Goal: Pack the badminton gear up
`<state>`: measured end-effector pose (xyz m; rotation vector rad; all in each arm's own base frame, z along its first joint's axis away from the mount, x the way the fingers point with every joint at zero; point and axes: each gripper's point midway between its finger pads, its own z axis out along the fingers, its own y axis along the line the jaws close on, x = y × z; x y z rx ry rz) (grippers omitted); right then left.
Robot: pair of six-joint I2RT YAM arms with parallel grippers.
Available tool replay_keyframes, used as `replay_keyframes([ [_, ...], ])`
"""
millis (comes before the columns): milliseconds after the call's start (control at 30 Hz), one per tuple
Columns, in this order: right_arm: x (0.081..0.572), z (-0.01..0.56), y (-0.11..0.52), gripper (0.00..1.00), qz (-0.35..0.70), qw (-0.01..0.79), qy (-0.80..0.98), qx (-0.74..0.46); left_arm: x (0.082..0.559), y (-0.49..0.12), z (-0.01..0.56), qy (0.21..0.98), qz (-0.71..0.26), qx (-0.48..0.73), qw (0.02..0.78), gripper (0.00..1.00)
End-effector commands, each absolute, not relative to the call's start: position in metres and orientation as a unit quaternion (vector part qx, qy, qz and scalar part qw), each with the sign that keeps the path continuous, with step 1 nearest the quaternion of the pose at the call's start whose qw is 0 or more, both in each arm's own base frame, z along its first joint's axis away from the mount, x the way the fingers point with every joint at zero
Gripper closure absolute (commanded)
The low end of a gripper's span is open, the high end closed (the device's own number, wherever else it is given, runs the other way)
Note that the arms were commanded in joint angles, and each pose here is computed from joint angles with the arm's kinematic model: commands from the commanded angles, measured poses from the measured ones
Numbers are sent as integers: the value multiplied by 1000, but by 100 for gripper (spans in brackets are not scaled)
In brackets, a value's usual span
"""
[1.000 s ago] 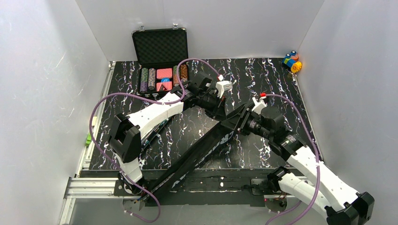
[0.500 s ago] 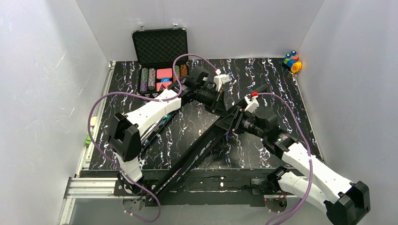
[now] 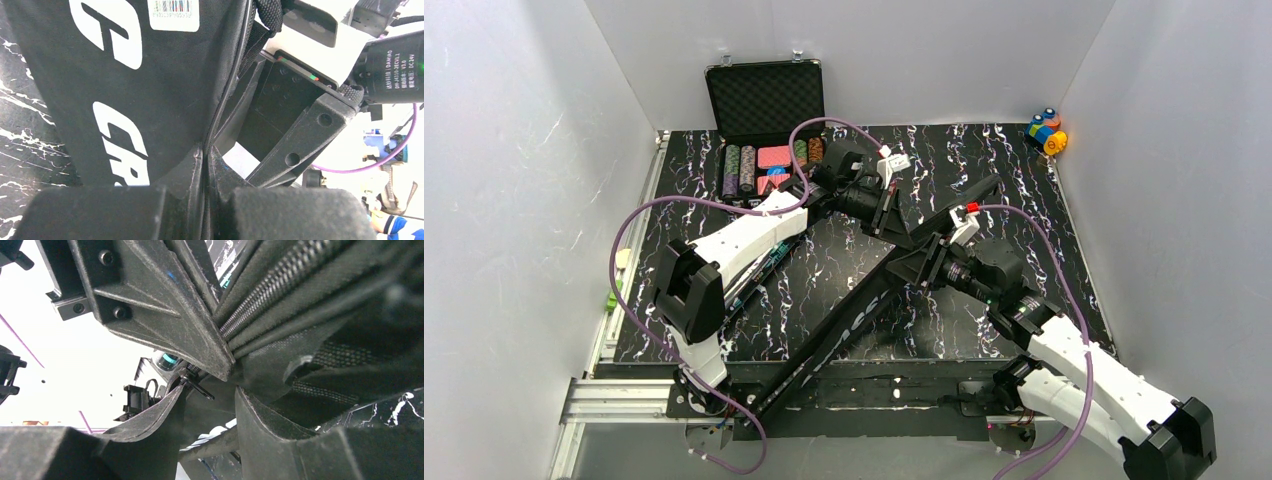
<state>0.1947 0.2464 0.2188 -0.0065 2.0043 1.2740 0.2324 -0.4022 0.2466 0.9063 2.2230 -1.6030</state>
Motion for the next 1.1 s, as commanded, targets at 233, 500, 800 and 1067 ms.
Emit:
replay_keyframes([
  [233, 195, 262, 257, 59, 554, 428, 712, -48, 210, -399, 294, 710, -603, 338, 129, 100],
  [500, 184, 268, 263, 82, 578, 406, 705, -62, 213, -400, 290, 714, -597, 339, 134, 100],
  [800, 175, 264, 262, 99, 589, 387, 707, -58, 216, -399, 287, 720, -586, 342, 145, 100],
  [1067, 152, 261, 282, 99, 603, 343, 714, -93, 228, -403, 285, 729, -571, 342, 163, 100],
])
